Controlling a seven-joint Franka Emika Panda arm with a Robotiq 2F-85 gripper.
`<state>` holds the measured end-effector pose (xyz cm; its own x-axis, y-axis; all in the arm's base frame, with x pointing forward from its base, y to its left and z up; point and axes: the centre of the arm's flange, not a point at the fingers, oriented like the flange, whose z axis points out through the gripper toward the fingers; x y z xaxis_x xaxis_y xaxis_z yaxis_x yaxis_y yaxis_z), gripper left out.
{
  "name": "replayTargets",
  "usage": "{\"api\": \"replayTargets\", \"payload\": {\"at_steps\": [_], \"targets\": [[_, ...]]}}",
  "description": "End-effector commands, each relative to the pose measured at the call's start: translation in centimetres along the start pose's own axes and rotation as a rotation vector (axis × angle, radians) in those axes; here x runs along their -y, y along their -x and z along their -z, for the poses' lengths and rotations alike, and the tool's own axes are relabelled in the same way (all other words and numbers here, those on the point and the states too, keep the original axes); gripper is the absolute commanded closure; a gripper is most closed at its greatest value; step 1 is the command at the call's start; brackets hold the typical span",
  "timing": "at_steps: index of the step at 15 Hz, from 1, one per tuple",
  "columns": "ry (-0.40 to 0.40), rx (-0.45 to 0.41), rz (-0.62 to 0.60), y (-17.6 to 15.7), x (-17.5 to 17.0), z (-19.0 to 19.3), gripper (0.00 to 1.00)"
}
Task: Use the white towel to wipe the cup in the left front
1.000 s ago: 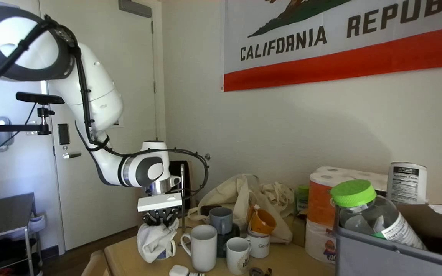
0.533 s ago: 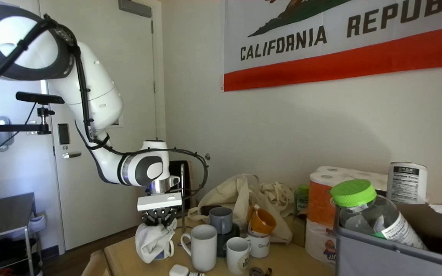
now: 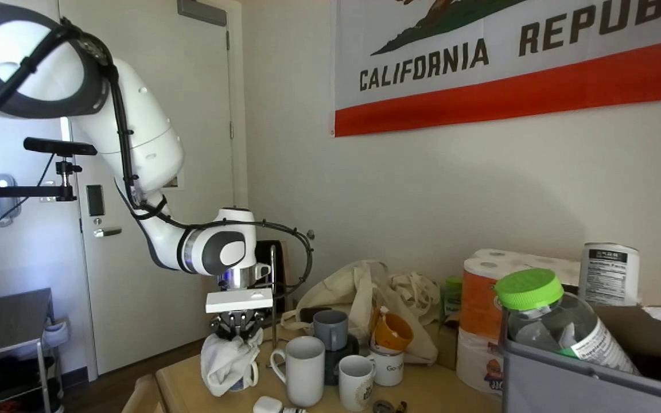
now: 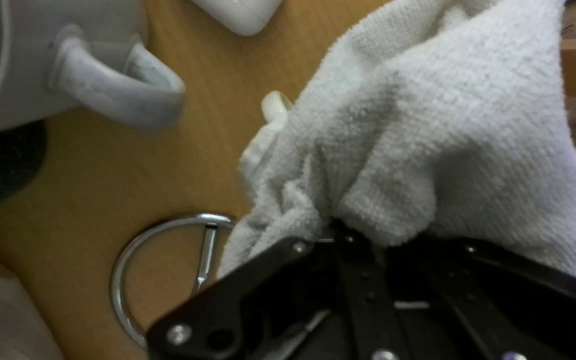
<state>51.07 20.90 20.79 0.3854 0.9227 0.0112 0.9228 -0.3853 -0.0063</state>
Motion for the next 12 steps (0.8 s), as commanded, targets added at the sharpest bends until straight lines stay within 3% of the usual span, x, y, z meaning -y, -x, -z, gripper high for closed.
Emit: {"api": "replayTargets", "payload": {"at_steps": [1, 12], "targets": [[-0.010, -0.001, -0.016, 0.6, -0.8, 1.2, 0.98], [-0.061, -0.040, -0.046, 0.2, -5.7, 8.1, 0.98]]}}
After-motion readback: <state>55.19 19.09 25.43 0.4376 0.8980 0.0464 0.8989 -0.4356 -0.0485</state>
